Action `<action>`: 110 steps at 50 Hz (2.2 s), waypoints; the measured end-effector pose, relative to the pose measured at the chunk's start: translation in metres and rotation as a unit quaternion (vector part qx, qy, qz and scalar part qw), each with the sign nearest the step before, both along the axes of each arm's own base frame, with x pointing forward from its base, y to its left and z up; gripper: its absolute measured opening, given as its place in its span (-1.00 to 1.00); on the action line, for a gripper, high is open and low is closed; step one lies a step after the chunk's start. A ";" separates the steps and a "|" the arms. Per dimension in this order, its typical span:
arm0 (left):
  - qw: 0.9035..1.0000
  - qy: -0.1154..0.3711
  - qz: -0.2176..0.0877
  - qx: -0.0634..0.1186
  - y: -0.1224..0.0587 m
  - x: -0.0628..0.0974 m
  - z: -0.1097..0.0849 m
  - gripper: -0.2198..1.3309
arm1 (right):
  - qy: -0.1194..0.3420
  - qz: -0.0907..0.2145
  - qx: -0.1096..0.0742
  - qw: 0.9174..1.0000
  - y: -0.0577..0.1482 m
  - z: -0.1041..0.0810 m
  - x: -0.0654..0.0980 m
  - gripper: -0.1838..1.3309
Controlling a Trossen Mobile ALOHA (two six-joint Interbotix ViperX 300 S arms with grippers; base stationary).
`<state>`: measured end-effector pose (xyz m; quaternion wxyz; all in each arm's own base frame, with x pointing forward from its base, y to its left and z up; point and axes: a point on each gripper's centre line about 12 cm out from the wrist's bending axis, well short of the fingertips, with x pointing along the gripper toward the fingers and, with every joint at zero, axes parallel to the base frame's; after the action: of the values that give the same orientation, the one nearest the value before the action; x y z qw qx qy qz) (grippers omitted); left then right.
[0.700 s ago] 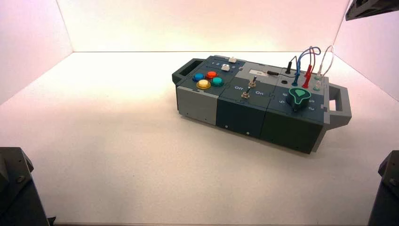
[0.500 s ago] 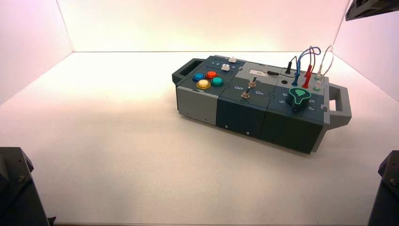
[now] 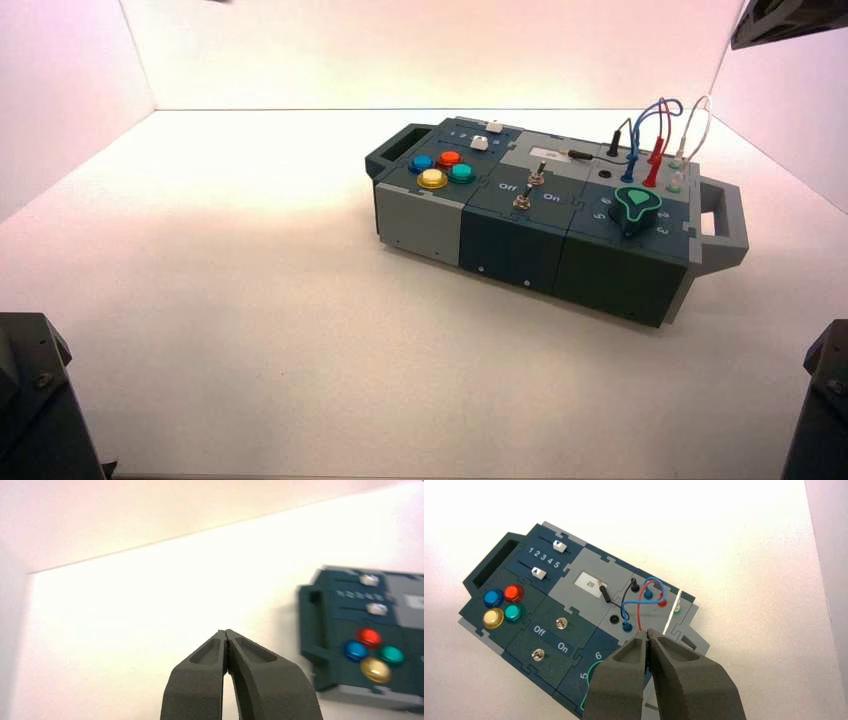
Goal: Flip the bottom switch off with the right gripper.
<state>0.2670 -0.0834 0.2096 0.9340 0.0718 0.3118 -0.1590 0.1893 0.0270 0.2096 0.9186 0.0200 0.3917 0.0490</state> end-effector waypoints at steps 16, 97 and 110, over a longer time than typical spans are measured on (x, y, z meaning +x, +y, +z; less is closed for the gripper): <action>0.995 0.074 -0.059 0.018 -0.057 0.046 -0.019 -0.92 | 0.032 0.061 -0.006 0.998 0.027 -0.005 0.010 -0.95; 0.965 0.197 -0.150 0.090 -0.150 0.092 -0.128 -0.92 | 0.053 0.112 -0.004 0.992 0.049 -0.004 0.003 -0.95; 0.964 0.200 -0.148 0.093 -0.148 0.096 -0.134 -0.92 | 0.054 0.111 0.001 0.992 0.050 -0.004 0.003 -0.95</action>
<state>0.3629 -0.2310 0.0754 0.8079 0.1699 0.4918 -0.2768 0.1921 0.0769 0.2057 0.8849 -0.0203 0.4405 0.1499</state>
